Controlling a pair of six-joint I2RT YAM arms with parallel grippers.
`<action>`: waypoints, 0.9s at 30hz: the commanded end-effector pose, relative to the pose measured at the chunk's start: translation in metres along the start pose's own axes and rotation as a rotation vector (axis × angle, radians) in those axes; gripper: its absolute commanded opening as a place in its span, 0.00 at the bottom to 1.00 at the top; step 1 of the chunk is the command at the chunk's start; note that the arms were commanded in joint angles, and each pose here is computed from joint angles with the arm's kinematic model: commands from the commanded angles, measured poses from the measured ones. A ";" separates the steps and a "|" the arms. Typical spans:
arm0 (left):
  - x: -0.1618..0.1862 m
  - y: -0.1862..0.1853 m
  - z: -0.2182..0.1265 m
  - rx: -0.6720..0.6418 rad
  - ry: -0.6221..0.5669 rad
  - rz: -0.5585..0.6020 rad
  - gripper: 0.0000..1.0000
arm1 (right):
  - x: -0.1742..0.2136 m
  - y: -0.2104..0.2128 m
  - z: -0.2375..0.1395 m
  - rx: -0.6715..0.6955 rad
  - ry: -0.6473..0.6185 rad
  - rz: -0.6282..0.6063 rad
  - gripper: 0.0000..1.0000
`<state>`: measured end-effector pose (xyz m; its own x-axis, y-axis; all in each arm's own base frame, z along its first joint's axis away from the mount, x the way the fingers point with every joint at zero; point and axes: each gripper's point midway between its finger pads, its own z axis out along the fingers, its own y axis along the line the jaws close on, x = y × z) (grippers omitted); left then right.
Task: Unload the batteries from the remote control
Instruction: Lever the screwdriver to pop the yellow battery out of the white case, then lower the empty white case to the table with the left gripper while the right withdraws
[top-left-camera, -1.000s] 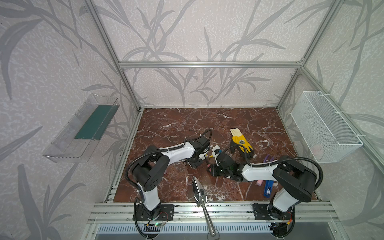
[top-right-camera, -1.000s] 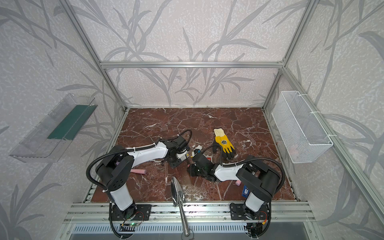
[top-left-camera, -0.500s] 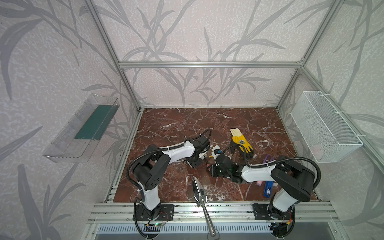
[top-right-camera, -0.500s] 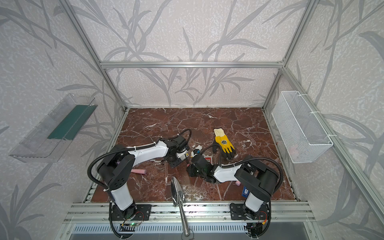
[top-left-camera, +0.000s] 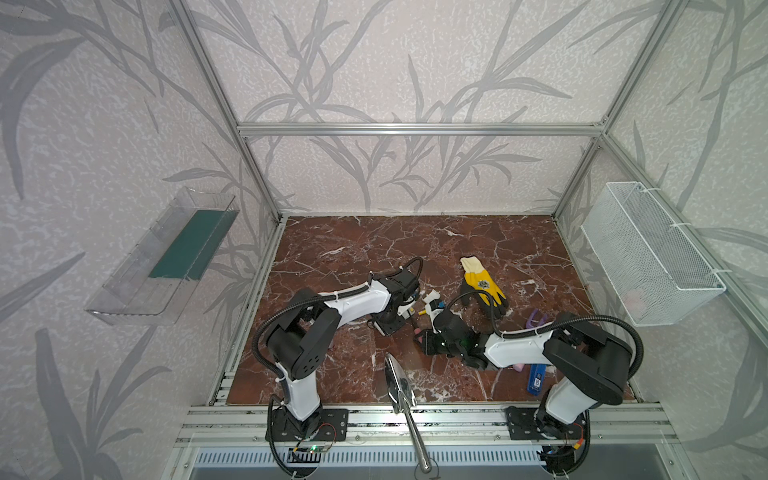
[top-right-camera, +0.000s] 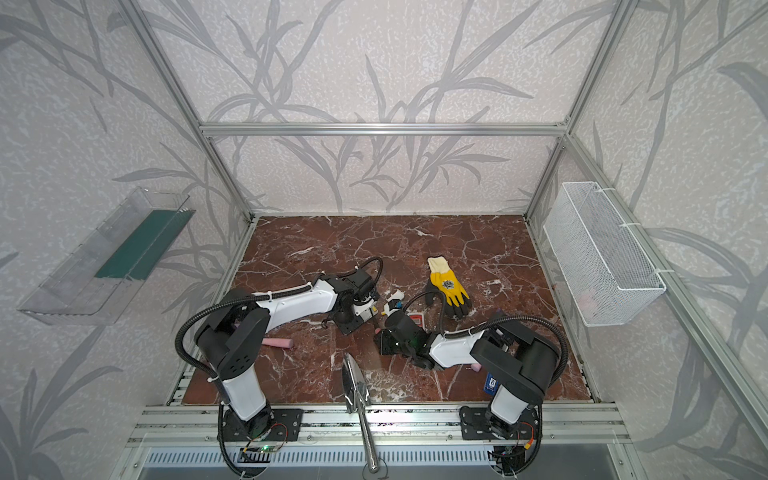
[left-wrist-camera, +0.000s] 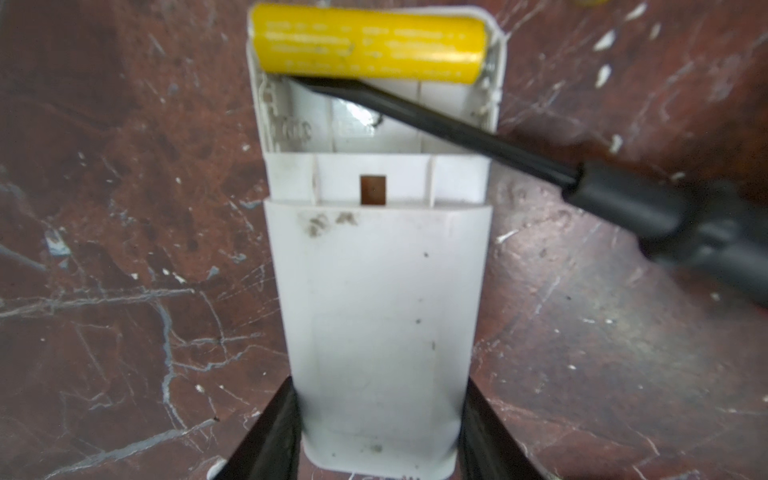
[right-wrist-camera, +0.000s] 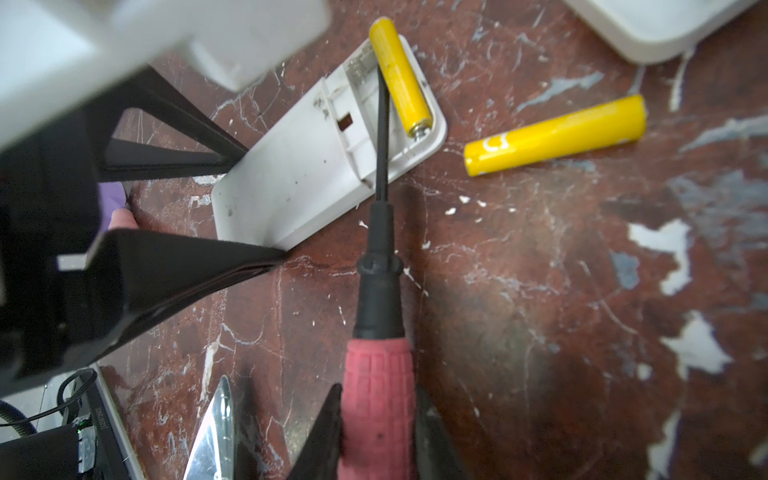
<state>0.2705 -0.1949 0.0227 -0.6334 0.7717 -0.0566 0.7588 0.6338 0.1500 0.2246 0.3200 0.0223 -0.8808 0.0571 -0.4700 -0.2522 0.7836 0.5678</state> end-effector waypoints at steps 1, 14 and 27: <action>0.001 -0.009 -0.002 0.054 0.019 0.002 0.24 | 0.038 -0.058 -0.002 0.204 0.101 0.027 0.00; -0.002 -0.014 0.000 0.080 0.005 -0.019 0.24 | 0.036 -0.056 0.001 0.185 0.071 0.051 0.00; -0.002 -0.013 0.001 0.104 -0.004 -0.042 0.24 | 0.040 -0.057 -0.001 0.164 0.062 0.056 0.00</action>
<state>0.2686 -0.1986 0.0196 -0.6649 0.7438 -0.0688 0.7379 0.6683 0.0938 0.2244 0.3185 0.0228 -0.8722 0.1197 -0.4743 -0.2263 0.7609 0.6081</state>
